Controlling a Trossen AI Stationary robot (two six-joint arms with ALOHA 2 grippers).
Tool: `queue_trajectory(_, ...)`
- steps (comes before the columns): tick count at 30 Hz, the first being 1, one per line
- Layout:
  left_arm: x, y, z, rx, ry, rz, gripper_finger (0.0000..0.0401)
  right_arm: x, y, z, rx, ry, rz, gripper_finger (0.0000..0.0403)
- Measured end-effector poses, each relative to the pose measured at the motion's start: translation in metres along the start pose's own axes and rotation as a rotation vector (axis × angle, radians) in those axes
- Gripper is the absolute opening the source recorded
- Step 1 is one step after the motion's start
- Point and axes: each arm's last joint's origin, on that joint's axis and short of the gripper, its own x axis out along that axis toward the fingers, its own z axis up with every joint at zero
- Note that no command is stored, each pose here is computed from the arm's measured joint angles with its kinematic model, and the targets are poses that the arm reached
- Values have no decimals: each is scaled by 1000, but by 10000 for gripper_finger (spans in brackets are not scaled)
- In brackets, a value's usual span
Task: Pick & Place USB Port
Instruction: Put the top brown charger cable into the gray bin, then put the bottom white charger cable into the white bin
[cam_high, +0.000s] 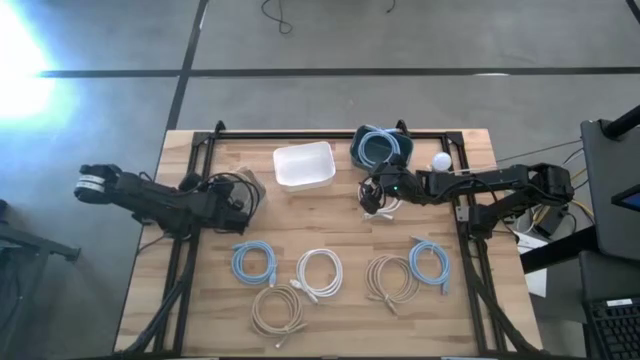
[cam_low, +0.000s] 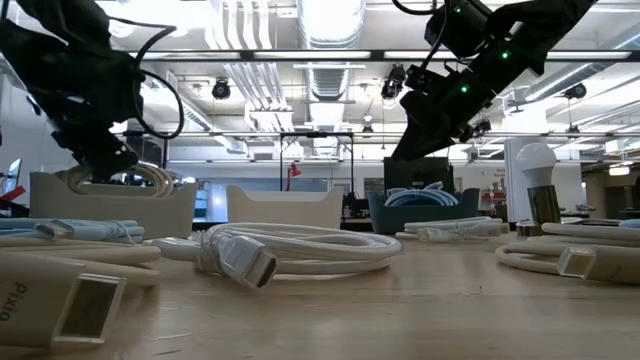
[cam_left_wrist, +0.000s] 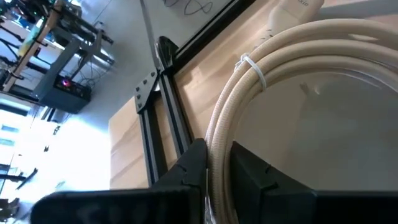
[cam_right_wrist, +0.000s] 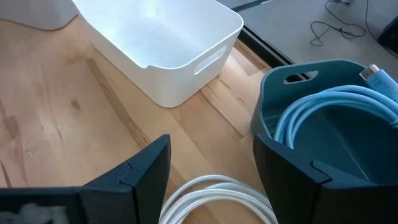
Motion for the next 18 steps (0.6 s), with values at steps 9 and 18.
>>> queue_trajectory(9,-2,-1,3,-53,12,-15,115,0,0,0,0,0,0,224)
queue_trajectory(18,-22,-1,34,-77,-17,-88,162,0,1,0,0,4,17,224)
